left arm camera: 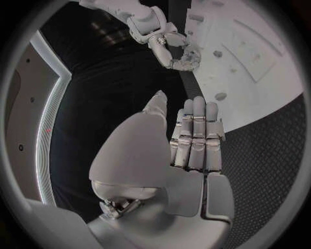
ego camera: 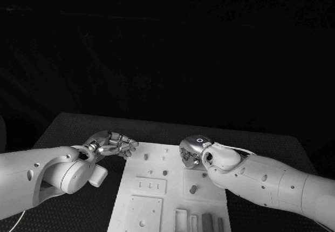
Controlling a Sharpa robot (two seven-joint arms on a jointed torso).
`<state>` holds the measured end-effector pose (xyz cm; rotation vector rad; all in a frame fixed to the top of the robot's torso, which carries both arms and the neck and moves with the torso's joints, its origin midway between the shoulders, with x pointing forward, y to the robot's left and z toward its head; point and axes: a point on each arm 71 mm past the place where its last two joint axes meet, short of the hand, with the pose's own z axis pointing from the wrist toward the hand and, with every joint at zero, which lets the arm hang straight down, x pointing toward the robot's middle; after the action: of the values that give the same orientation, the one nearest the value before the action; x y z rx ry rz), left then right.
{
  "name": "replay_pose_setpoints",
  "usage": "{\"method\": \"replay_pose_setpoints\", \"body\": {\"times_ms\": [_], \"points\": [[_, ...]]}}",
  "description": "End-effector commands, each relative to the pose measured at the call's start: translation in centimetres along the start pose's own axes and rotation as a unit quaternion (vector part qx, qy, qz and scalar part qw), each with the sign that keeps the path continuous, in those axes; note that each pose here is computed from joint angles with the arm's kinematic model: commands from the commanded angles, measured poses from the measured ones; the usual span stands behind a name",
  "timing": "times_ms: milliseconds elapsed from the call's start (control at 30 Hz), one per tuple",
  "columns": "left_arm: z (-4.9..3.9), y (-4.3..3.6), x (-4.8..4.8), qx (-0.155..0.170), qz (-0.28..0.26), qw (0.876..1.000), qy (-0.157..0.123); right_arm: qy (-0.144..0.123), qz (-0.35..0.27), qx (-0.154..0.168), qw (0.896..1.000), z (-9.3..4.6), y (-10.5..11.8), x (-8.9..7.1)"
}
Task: Assemble the parts on the task board
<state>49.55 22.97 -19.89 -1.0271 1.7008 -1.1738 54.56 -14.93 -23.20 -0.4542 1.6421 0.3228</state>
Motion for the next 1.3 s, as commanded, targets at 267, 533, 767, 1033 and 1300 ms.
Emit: {"method": "replay_pose_setpoints", "body": {"times_ms": [267,533,767,1033,1300], "points": [[0.02,-0.15,0.14,0.004,-0.002,1.0,0.007,-0.048,-0.016,0.005,0.999,0.2,1.1,-0.9],[0.02,-0.15,0.12,0.004,-0.002,1.0,0.006,-0.059,-0.02,0.0,0.998,0.5,2.0,-1.2],[0.03,-0.16,0.19,0.004,-0.002,1.0,0.007,-0.075,-0.029,-0.006,0.997,1.0,3.0,-1.6],[0.15,-0.2,0.27,0.004,-0.002,1.0,0.008,-0.111,-0.037,-0.007,0.993,1.7,4.0,-2.2],[0.24,-0.21,0.29,0.004,-0.002,1.0,0.008,-0.125,-0.044,-0.01,0.991,2.2,4.8,-2.5]]}}
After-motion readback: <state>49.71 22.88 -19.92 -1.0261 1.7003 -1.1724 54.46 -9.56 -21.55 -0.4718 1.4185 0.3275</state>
